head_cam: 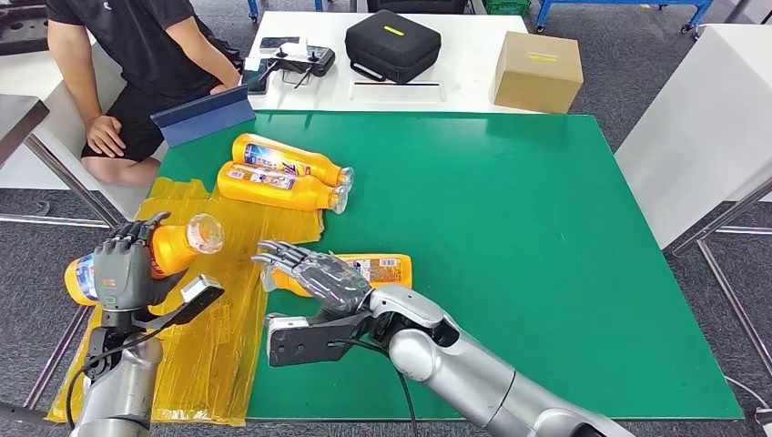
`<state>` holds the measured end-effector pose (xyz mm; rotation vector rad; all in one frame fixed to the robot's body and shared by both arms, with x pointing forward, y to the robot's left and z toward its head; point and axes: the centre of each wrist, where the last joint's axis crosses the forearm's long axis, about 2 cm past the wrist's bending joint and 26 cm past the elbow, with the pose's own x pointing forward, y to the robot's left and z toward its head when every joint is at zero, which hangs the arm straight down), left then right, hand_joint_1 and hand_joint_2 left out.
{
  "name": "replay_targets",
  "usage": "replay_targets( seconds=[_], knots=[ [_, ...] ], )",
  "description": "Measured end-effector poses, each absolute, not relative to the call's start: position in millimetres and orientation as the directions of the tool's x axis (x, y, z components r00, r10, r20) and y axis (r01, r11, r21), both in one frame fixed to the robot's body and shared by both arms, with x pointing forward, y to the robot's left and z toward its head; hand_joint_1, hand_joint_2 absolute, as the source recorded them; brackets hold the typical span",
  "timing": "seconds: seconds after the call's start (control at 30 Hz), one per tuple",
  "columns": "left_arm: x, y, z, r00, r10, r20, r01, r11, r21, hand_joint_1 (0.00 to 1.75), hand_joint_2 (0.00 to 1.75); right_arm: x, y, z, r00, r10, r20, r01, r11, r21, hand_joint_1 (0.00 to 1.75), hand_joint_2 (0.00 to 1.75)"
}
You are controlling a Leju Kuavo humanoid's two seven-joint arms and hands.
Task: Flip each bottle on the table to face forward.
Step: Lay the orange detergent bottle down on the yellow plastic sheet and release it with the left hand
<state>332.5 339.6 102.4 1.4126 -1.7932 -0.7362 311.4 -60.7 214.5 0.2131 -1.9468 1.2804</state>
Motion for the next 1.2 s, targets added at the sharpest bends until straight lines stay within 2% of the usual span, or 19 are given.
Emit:
replay_targets(
  seconds=[0.1,0.27,0.47,0.67,0.93,0.97,1.07,1.1,1.2],
  knots=[
    [328,342,87,-0.103,-0.972,0.211,-0.506,0.233,0.83,1.75,1.75,307,-61,218,-0.697,0.276,0.662,-0.495,0.482,-0.723,0.0,0.0],
    [321,346,73,-0.055,-0.966,0.252,-0.469,0.247,0.848,1.75,1.75,301,-66,227,-0.759,0.36,0.542,-0.315,0.525,-0.791,0.0,0.0],
    [319,348,68,-0.031,-0.958,0.285,-0.47,0.266,0.842,1.75,1.75,295,-75,237,-0.773,0.423,0.473,-0.182,0.566,-0.804,0.0,0.0],
    [317,352,65,-0.004,-0.945,0.327,-0.483,0.289,0.827,1.75,1.75,307,-127,264,-0.678,0.576,0.457,0.089,0.681,-0.726,0.0,0.0],
    [317,351,64,0.003,-0.932,0.362,-0.492,0.314,0.812,1.75,1.75,322,-183,270,-0.605,0.62,0.5,0.177,0.716,-0.675,0.0,0.0],
    [318,349,64,0.002,-0.93,0.367,-0.492,0.319,0.81,1.67,1.75,323,-188,269,-0.6,0.623,0.502,0.177,0.715,-0.676,0.0,0.0],
    [321,344,64,-0.004,-0.927,0.375,-0.484,0.33,0.811,0.36,0.44,324,-194,266,-0.589,0.63,0.506,0.171,0.709,-0.684,0.0,0.0],
    [322,342,63,-0.005,-0.926,0.378,-0.478,0.334,0.812,0.0,0.0,324,-195,265,-0.588,0.63,0.507,0.167,0.708,-0.687,0.0,0.0],
    [323,334,58,-0.015,-0.922,0.388,-0.449,0.353,0.821,0.0,0.0,324,-197,262,-0.59,0.628,0.507,0.164,0.708,-0.687,0.0,0.0]
  ],
)
